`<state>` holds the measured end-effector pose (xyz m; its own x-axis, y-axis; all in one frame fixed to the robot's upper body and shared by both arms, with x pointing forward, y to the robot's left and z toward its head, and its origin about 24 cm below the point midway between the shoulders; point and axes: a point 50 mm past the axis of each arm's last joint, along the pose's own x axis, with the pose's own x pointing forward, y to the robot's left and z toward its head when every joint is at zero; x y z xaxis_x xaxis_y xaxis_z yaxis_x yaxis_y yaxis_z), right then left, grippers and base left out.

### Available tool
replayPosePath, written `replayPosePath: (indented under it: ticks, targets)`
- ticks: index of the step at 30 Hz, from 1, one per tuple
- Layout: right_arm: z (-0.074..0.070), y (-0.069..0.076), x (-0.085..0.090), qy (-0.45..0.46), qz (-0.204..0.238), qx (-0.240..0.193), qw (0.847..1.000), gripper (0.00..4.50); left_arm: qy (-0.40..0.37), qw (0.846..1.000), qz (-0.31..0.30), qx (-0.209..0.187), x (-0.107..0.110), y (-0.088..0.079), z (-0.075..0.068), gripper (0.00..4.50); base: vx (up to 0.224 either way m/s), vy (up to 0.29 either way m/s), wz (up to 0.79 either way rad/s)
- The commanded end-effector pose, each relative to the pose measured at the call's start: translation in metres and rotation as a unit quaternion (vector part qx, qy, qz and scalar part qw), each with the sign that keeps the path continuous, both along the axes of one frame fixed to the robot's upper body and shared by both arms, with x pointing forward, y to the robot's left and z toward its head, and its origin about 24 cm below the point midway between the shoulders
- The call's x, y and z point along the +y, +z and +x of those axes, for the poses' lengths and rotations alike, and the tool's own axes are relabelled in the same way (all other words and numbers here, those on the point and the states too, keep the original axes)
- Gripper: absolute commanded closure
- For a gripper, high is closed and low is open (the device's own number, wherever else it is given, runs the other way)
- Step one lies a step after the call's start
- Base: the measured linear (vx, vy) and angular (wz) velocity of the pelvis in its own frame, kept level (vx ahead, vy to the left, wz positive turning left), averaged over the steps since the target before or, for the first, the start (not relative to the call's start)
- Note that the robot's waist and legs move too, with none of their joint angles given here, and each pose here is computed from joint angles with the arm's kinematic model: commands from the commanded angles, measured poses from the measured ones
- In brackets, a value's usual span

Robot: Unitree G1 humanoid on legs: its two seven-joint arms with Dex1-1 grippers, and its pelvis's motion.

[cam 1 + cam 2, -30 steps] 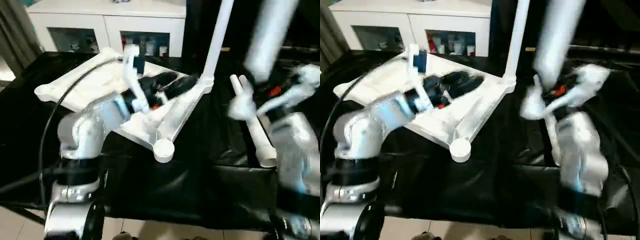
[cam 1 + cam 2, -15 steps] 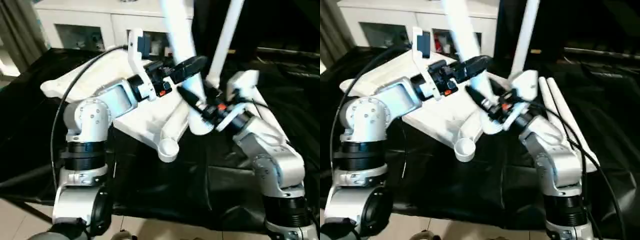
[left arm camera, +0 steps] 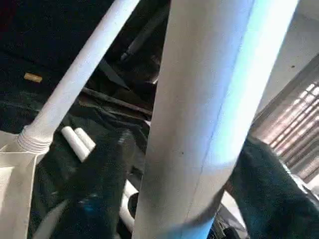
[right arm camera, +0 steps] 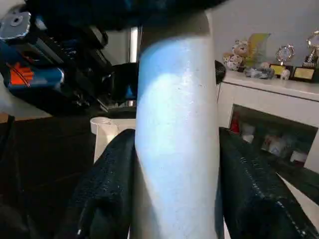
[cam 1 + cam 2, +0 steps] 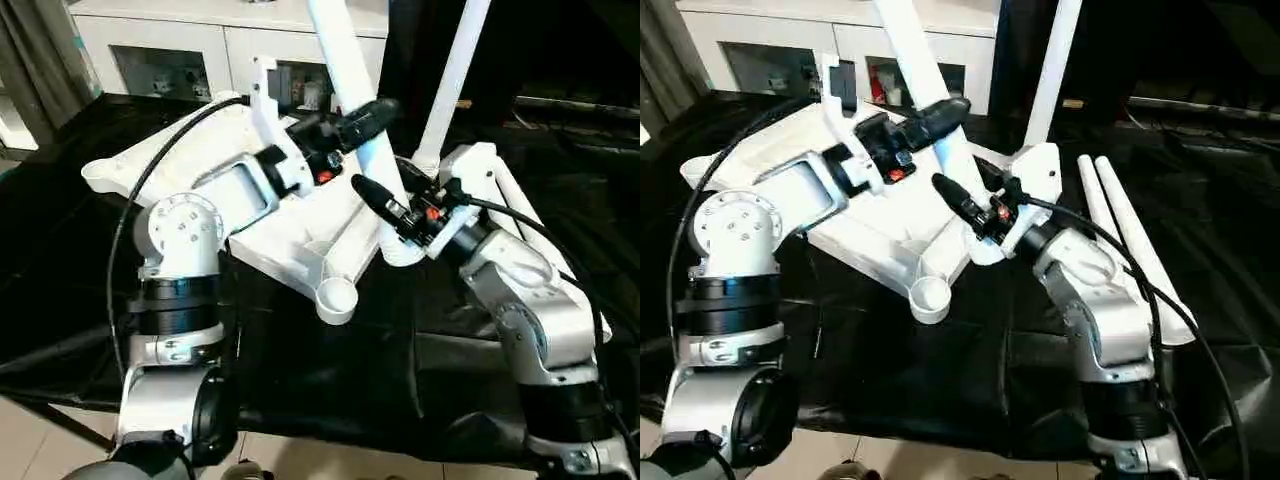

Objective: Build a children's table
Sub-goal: Pick table leg

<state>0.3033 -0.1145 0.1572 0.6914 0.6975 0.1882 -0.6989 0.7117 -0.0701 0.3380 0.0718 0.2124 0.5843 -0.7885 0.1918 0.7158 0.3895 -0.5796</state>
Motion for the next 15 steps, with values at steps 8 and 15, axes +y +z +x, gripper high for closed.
replayPosePath:
  ticks: [8, 15]
  targets:
    - [0.0021, 0.0038, 0.0007, -0.001, -0.010, -0.017, 1.000, 2.64, -0.006, 1.000, 0.001, 0.001, -0.0056, 0.0017, -0.0019, 2.13, 0.000, 0.000, 0.00]
    - [0.0028, 0.0039, 0.0014, -0.001, -0.015, -0.019, 1.000, 2.64, 0.000, 1.000, -0.005, 0.006, -0.0037, 0.0014, -0.0007, 2.46, 0.000, 0.000, 0.00]
